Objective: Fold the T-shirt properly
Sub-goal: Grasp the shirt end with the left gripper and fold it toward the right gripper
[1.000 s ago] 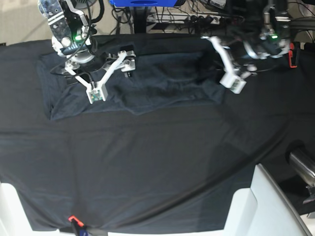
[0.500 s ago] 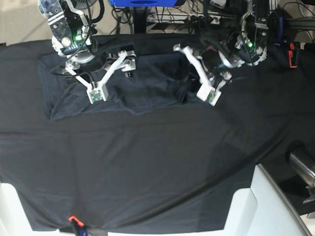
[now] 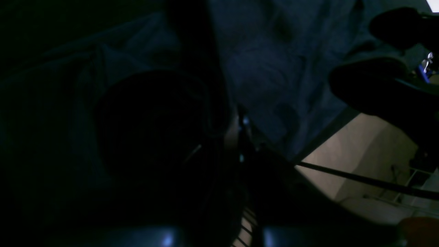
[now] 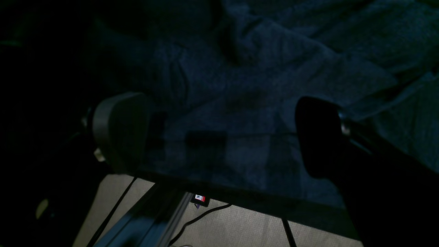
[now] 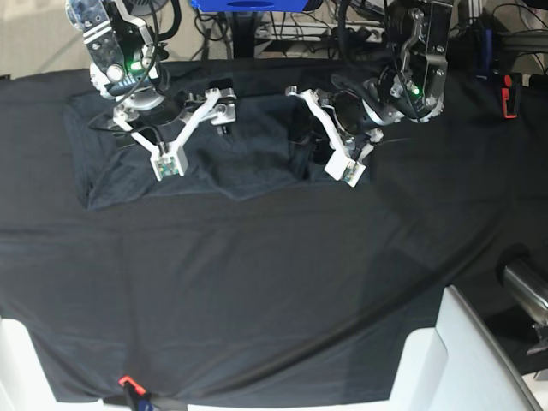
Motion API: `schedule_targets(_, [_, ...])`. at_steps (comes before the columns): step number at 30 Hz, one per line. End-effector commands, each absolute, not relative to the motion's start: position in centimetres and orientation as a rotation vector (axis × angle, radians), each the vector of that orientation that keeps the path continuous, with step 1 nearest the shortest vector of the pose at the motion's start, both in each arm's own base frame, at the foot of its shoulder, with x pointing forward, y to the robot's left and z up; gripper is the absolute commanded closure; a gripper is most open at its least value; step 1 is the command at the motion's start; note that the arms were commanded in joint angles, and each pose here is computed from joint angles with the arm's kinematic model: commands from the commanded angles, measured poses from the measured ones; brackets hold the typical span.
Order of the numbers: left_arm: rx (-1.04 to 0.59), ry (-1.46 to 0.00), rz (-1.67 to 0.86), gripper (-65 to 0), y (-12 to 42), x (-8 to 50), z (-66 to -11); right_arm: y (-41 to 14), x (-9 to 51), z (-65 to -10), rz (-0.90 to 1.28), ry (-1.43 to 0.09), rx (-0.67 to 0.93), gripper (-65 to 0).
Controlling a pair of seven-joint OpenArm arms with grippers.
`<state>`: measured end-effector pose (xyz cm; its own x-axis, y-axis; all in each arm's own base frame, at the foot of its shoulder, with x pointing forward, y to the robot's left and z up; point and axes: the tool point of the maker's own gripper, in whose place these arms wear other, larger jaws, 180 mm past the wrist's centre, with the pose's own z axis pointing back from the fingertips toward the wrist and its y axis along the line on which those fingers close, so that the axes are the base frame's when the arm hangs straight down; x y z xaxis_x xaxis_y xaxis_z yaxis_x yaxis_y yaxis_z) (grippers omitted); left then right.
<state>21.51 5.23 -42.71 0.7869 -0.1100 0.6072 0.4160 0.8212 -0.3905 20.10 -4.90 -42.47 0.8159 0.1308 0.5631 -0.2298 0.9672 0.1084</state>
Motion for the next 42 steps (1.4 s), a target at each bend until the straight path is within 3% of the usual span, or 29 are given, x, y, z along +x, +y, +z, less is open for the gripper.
schedule_targets(1, [-0.559,-0.643,-0.293,0.0,5.0,22.4,-41.8,-4.8,20.9,-41.6,0.193,-0.626,0.18,-65.0])
schedule_targets(16, [-0.614,-0.576,-0.365,0.0,1.8,21.8,-43.3,-4.8,20.9,-41.5,0.192,-0.629,0.182,-65.0])
schedule_targets(19, [-0.613,-0.582,-0.366,-8.7,1.9,22.0,-43.1,-4.8,20.9,-41.5,0.192,-0.629,0.182,-65.0])
schedule_targets(25, [-0.625,-0.586,-0.407,-38.3,0.9,22.3,-42.7,-4.7,20.9,-41.5,0.195,-0.63,0.183,-65.0])
schedule_targets(29, [-0.67,-0.573,-0.518,-50.7,-2.3,21.8,-42.1,-4.7,21.0,-41.4,0.194,-0.63,0.182,-65.0])
schedule_targets(35, [-0.744,-0.578,-0.668,-51.2,-6.8,20.9,-40.4,-4.8,21.1,-41.4,0.192,-0.632,0.182,-65.0])
schedule_targets(42, [-0.76,-0.638,-0.734,-51.2,-7.7,20.8,-37.6,-4.8,21.2,-41.3,0.192,-0.636,0.182,-65.0])
